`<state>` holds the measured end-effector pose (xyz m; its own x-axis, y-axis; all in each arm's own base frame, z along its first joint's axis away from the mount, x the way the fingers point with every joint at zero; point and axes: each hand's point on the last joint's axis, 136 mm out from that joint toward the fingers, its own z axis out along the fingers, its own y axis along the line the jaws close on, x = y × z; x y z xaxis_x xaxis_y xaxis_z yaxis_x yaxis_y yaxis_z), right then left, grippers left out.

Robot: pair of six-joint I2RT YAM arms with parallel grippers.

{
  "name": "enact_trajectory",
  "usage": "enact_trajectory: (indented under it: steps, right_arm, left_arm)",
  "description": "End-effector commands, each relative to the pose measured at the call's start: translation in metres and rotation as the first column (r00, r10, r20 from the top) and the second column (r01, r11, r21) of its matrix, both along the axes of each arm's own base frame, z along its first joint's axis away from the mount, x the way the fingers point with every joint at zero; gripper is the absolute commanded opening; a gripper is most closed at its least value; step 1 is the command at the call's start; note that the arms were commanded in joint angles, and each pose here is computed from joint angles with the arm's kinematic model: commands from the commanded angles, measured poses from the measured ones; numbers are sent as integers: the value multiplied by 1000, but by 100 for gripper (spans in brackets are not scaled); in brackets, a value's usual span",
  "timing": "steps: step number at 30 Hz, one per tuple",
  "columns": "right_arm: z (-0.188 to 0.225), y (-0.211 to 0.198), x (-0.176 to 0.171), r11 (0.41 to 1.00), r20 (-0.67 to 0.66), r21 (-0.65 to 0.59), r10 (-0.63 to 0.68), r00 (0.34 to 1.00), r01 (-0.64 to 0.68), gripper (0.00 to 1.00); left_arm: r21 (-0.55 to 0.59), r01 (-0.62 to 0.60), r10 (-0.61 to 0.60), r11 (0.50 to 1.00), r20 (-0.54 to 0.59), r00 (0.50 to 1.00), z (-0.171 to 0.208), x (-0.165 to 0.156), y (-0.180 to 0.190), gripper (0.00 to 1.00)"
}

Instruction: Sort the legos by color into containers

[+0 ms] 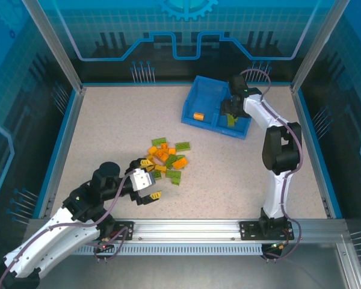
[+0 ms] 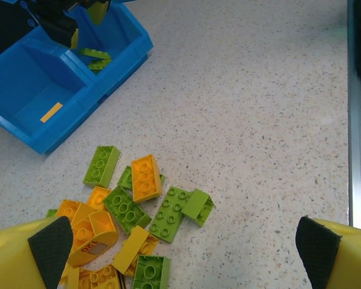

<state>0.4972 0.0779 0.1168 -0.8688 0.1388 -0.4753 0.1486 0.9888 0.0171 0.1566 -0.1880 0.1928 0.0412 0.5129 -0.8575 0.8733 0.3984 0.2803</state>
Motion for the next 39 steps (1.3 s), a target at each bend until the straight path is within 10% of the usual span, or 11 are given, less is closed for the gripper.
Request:
enact_trajectory:
  steps: [1, 5, 10, 16, 25, 39]
  right_arm:
    - [54, -2, -7, 999, 90, 37, 9, 996, -13, 77]
    - [92, 12, -38, 988, 160, 129, 58, 985, -79, 77]
    - [126, 57, -126, 923, 210, 242, 252, 945, -300, 82]
    - [113, 70, -228, 882, 121, 309, 334, 935, -355, 88]
    - [84, 68, -290, 866, 19, 360, 364, 931, -346, 100]
    - [77, 64, -292, 879, 10, 348, 345, 938, -327, 100]
  left_arm:
    - [-58, -87, 85, 995, -32, 996, 12, 12, 1, 99]
    - [-148, -256, 228, 955, -185, 956, 40, 31, 2, 99]
    - [-73, -591, 471, 804, -528, 706, 34, 70, 2, 98]
    - [177, -636, 579, 751, -639, 506, -12, 104, -25, 94]
    - [464, -427, 628, 776, -625, 463, -89, 135, -68, 84]
    - [592, -294, 650, 751, -585, 484, -152, 131, -88, 57]
